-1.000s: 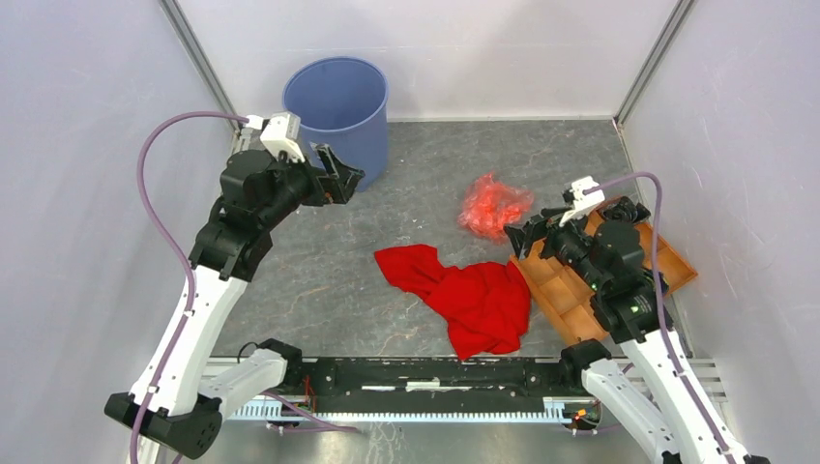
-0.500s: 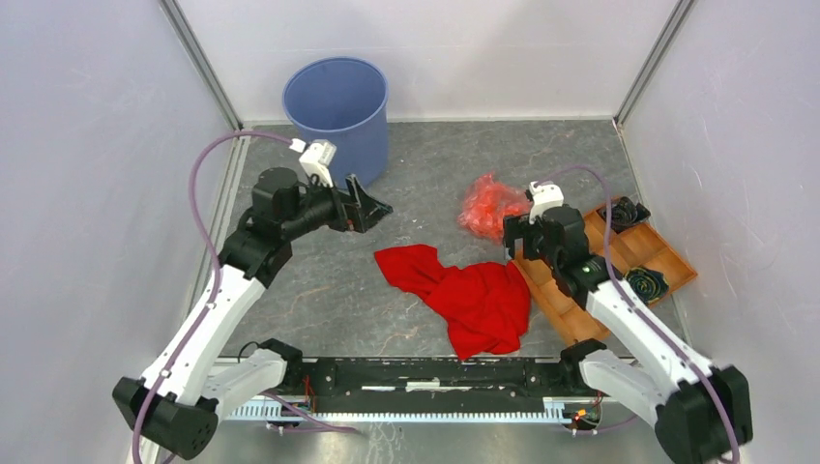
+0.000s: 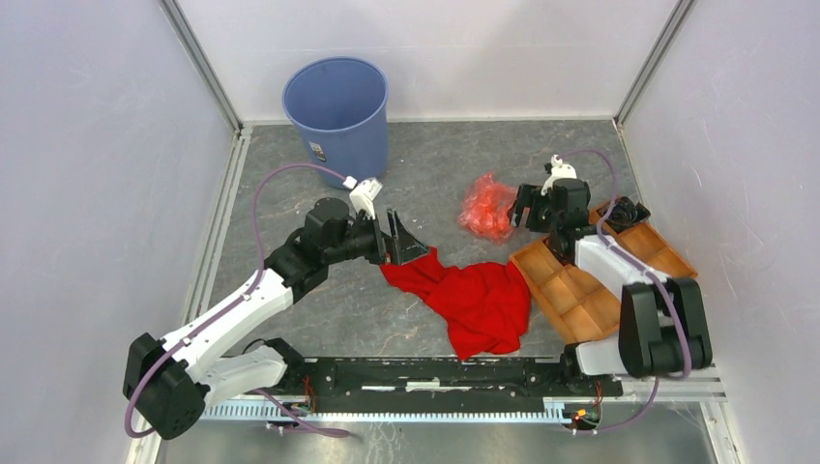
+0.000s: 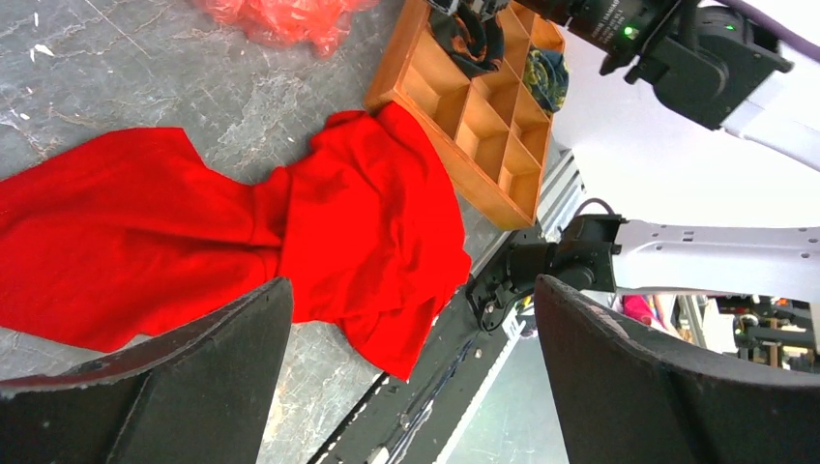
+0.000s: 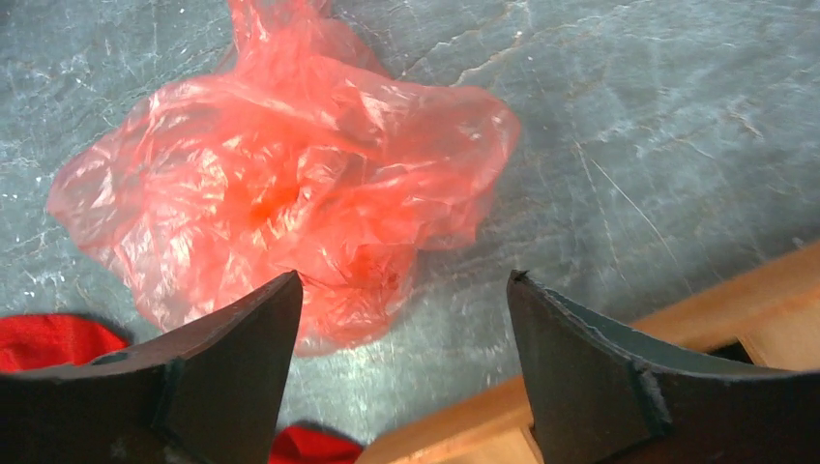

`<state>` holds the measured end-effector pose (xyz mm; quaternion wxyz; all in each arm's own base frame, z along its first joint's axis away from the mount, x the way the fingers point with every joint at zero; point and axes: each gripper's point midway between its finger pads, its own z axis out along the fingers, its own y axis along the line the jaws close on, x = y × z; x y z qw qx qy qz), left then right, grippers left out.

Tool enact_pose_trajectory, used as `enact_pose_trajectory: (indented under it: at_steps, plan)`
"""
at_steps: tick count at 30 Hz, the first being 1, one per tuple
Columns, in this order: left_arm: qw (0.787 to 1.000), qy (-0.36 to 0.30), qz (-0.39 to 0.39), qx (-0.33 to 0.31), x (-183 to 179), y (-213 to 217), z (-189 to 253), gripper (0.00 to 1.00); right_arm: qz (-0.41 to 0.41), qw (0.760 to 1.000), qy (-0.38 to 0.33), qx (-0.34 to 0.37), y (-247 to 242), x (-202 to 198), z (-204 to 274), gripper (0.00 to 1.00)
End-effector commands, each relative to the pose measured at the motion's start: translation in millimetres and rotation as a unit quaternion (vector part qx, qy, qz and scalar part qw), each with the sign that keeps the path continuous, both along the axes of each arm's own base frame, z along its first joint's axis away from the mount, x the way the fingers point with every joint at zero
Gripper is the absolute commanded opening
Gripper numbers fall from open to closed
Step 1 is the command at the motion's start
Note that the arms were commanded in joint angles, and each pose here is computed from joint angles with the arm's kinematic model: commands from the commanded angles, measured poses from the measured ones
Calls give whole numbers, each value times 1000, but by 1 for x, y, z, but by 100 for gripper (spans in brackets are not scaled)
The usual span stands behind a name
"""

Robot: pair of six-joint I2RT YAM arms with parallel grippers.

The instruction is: Put the trash bags into the trash bin

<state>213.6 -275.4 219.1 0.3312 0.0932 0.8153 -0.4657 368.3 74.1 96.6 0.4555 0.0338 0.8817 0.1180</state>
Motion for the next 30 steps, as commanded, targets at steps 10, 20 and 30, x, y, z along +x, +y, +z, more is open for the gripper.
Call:
enact_pose_trajectory:
  at_steps: [10,20,30]
  plan:
    - [992,41,88,80,31,14,-15,100,230,962,-80,124,100,37,39,5]
    - [980,11,123,154,59,30,-14,100,405,892,-132,151,172,-50,75,0]
    - [980,43,120,155,73,26,-44,97,476,851,-130,177,190,-95,86,0]
